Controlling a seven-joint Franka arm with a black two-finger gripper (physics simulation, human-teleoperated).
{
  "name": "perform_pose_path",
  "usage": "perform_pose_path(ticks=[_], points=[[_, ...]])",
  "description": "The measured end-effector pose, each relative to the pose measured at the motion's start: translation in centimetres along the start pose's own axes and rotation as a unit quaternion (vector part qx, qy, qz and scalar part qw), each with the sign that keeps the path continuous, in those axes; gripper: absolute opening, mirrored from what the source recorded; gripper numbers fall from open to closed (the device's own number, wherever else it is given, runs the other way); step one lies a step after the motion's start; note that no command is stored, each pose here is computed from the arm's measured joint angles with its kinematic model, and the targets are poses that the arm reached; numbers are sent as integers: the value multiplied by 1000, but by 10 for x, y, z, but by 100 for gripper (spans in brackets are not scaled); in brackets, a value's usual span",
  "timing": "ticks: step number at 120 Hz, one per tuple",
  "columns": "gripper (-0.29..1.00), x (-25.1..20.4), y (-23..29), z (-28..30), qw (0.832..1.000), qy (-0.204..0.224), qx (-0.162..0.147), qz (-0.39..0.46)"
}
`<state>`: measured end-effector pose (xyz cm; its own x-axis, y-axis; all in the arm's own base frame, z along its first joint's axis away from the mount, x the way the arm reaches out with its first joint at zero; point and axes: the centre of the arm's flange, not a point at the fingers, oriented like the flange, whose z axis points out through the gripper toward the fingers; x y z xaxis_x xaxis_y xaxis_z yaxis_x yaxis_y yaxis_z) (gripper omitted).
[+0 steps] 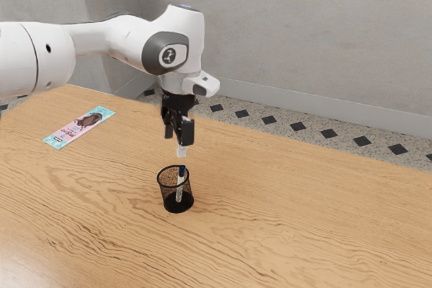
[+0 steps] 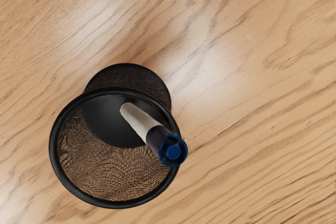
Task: Take the marker out of the pen holder and place it to the left of the pen holder.
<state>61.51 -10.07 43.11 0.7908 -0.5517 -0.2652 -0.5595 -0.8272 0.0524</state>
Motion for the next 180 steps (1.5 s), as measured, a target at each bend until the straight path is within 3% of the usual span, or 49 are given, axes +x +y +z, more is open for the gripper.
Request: perform_pose_path(ticks=[24,42,114,160,180], points=[[70,13,3,28,1000,-16,2,21],[70,21,9,52,998,-37,25,44],[70,48,13,80,994,-36,61,85],[14,45,8,77,993,-35,71,87],[0,44,7,76,993,-34,69,85]])
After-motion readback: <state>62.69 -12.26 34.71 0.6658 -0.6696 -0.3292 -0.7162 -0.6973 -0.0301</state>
